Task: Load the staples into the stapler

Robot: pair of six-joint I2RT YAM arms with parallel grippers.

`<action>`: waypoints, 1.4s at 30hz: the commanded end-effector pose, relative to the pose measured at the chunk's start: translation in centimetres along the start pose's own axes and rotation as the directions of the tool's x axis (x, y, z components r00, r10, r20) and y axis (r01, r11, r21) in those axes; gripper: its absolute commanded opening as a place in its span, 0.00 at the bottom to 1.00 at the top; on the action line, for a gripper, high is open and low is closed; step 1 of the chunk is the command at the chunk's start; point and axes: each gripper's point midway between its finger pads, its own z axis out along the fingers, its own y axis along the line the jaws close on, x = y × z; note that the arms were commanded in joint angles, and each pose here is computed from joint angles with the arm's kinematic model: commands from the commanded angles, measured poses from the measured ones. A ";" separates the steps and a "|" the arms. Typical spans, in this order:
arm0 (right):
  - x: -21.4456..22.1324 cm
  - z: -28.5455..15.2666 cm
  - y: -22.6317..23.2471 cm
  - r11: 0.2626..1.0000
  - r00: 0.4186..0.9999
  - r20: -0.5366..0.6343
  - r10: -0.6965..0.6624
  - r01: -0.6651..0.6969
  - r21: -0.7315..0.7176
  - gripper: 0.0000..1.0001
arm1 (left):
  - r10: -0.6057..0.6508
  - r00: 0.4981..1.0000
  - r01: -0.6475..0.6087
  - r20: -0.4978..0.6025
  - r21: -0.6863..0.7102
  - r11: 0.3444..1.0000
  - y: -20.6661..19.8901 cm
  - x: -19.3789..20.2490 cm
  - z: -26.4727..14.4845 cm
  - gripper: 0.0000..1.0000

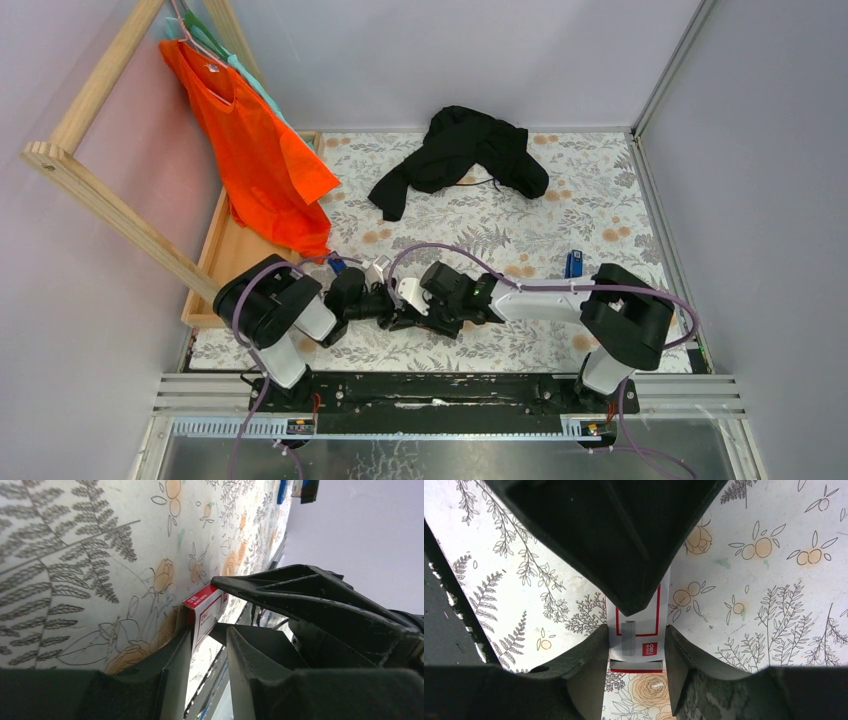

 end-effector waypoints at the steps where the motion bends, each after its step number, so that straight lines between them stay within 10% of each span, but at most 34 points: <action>1: -0.7 -0.4 -0.2 0.998 0.997 0.060 -0.055 0.054 0.029 0.48 | 0.040 0.998 -0.031 -0.043 0.180 0.983 -3.8 0.8 -0.6 0.38; 42: -6.1 -3.5 -1.6 0.987 0.959 0.241 -0.146 0.124 0.106 0.46 | 0.135 0.991 -0.136 0.023 0.070 0.988 -4.3 -0.8 -1.3 0.61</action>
